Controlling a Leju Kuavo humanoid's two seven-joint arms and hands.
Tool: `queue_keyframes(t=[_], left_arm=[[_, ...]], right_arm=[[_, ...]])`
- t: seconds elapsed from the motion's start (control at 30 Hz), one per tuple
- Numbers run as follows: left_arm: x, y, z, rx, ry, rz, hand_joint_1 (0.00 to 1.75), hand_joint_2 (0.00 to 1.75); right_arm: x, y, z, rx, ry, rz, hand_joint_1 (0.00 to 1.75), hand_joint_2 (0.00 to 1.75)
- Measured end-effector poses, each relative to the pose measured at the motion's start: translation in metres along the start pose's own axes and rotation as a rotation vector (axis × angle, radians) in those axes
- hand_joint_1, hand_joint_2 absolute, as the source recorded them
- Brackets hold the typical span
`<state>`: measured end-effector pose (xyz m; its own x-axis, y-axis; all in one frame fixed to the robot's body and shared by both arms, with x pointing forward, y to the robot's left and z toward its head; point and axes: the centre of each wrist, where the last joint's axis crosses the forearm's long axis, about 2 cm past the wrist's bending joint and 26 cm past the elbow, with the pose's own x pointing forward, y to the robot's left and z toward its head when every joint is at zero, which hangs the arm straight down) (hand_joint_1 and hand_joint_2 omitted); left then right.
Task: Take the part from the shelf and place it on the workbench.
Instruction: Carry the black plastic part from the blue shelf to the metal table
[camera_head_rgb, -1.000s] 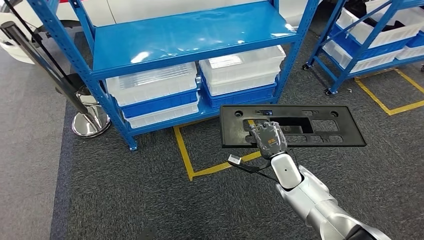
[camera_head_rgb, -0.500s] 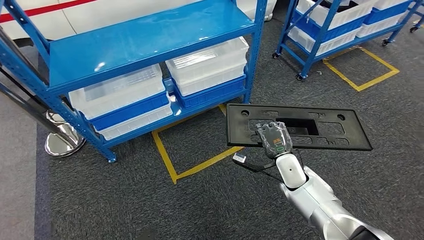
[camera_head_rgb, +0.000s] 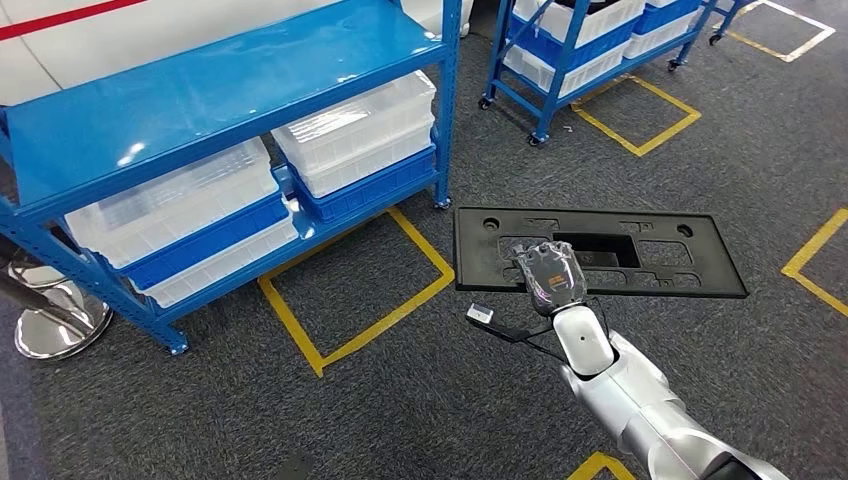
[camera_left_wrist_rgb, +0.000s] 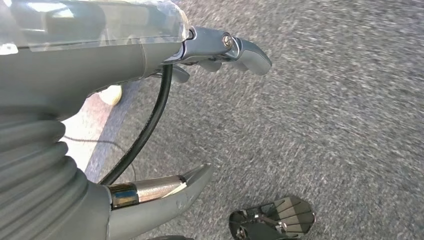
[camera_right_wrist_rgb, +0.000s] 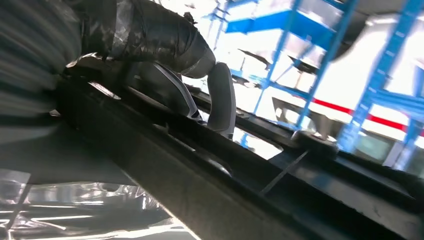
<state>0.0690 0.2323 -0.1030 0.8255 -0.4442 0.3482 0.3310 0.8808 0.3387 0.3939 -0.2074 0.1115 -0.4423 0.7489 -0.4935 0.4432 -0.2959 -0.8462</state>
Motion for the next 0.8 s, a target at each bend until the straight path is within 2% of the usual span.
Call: queue_keyframes(t=[0.53, 0.8], left_arm=[[0.010, 0.002, -0.003, 0.003, 0.005, -0.024, 0.00, 1.75], [0.018, 0.003, -0.004, -0.008, -0.006, -0.038, 0.00, 1.75]], right_arm=[[-0.014, -0.001, -0.002, -0.006, 0.047, 0.018, 1.75, 1.75], [-0.029, 0.000, -0.003, 0.000, 0.069, 0.046, 1.75, 1.75]])
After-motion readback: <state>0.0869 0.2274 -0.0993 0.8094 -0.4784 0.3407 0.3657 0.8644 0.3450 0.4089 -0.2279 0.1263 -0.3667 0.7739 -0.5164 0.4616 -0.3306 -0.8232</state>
